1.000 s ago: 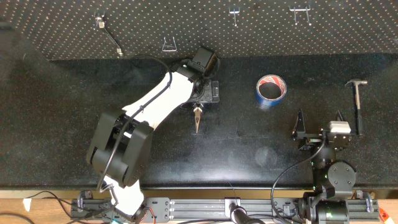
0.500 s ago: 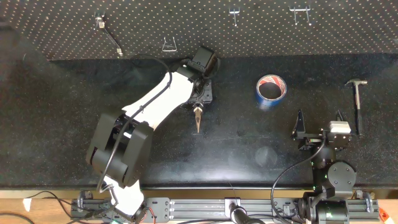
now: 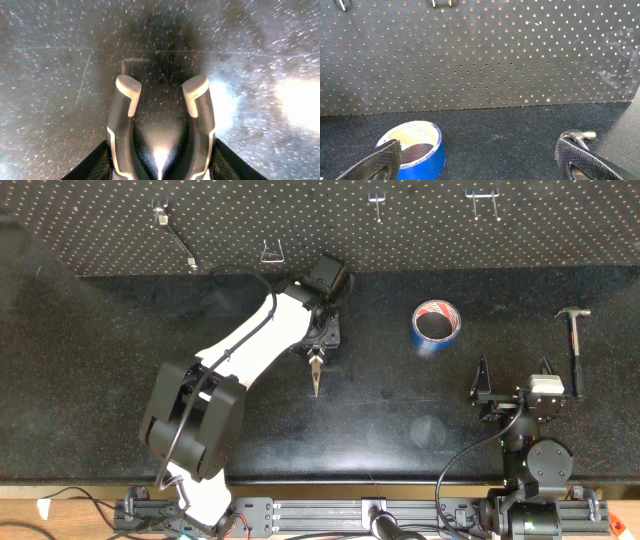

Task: Place Tools Onto Pegboard

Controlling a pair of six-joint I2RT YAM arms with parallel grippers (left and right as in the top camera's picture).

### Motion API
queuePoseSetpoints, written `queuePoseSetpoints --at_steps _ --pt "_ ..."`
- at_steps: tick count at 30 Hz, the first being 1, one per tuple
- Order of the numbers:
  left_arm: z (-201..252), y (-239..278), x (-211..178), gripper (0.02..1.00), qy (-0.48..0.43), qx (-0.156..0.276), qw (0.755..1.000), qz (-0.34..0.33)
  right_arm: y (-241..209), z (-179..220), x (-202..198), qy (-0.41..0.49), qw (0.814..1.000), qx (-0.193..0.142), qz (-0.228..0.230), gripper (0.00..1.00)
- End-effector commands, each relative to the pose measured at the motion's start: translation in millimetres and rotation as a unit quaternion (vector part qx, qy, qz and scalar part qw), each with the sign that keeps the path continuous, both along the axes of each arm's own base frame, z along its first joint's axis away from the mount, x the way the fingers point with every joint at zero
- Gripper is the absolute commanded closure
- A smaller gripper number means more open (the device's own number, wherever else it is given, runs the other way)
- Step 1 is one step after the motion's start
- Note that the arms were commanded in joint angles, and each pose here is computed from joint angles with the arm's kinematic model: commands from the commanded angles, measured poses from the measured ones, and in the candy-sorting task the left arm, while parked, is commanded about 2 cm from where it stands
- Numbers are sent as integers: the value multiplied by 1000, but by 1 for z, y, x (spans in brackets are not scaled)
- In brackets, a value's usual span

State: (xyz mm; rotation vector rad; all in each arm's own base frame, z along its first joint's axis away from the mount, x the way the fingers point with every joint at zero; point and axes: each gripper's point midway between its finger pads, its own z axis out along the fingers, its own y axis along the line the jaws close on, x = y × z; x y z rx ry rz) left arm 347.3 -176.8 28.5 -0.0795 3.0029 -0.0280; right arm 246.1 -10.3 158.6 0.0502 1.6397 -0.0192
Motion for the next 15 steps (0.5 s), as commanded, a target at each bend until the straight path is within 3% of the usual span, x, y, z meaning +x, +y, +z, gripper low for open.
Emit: queuePoseSetpoints --at_steps 1,7,9,11,15 --pt "49 1 15 993 -13 10 1000 -19 0 -2 0 3 1000 -7 0 1" --pt "164 25 31 989 -134 51 989 -39 0 -2 0 3 1000 -7 0 1" --pt "196 37 14 989 -165 77 982 -40 0 -2 0 3 1000 -7 0 1" --pt "218 43 -15 989 -170 77 981 -49 0 -2 0 3 1000 -7 0 1" --pt "232 65 -69 989 -145 82 985 -44 0 -2 0 3 1000 -7 0 1"
